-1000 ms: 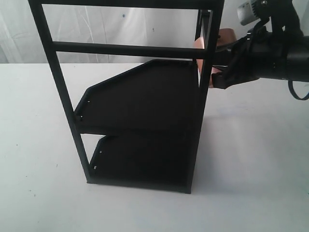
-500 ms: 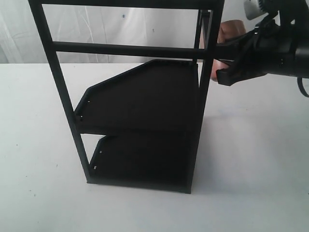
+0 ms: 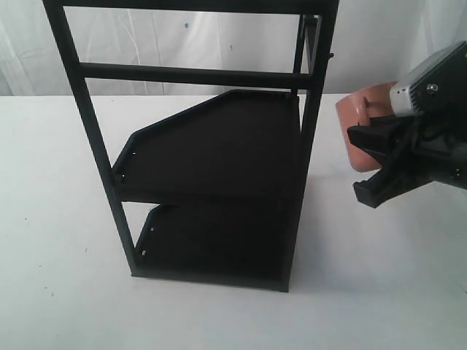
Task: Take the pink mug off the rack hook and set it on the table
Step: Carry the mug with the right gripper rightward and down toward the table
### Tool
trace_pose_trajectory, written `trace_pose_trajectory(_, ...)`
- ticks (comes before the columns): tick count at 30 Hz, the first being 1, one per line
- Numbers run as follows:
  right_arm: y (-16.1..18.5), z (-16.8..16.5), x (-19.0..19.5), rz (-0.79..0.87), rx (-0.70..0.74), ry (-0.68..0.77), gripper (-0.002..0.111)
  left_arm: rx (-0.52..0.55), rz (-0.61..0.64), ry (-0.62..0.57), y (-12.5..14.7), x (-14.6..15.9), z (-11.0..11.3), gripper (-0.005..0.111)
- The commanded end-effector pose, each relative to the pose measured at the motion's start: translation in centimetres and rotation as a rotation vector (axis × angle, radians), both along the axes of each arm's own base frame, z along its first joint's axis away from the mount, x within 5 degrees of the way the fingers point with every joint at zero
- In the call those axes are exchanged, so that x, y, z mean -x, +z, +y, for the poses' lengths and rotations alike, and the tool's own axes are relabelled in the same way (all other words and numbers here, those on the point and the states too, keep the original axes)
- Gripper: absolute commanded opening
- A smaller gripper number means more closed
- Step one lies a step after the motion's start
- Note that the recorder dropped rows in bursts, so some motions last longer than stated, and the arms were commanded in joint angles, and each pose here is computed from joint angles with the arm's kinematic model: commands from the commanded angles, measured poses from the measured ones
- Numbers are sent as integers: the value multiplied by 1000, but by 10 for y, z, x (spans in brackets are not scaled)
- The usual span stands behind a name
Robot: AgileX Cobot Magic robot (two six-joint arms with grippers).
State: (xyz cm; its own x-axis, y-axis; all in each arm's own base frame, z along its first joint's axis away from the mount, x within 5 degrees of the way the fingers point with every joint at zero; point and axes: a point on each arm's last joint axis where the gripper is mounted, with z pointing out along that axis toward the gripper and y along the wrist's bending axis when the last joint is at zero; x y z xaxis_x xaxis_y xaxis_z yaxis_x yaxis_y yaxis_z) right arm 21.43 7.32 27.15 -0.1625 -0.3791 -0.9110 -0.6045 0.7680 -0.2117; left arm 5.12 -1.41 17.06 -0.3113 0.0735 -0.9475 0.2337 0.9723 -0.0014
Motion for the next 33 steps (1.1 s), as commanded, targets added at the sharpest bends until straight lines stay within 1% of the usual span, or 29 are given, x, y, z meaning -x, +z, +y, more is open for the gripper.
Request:
trace_pose_trajectory(1, -1, 2, 4, 7, -34, 17, 0, 6, 4, 5, -1, 0, 0, 0)
trace_pose_trajectory(5, -1, 2, 5, 11, -46, 28, 0, 6, 4, 5, -1, 0, 0, 0)
trace_pose_trajectory(10, 11, 1, 14, -37, -64, 25, 0, 6, 4, 5, -1, 0, 0, 0)
trace_pose_trajectory(13, 26, -1, 26, -63, -145, 2, 0, 6, 4, 5, -1, 0, 0, 0)
trace_pose_trajectory(17, 50, -6, 50, -144, -230, -8, 0, 6, 4, 5, -1, 0, 0, 0)
trace_pose_trajectory(22, 61, -13, 74, -204, -171, -21, 0, 6, 4, 5, -1, 0, 0, 0)
trace_pose_trajectory(26, 63, -19, 85, -228, -160, -69, 0, 6, 4, 5, -1, 0, 0, 0)
trace_pose_trajectory(30, 55, -23, 88, -229, -157, -107, 0, 6, 4, 5, -1, 0, 0, 0)
trace_pose_trajectory(33, 41, -30, 85, -214, -198, -201, 0, 6, 4, 5, -1, 0, 0, 0)
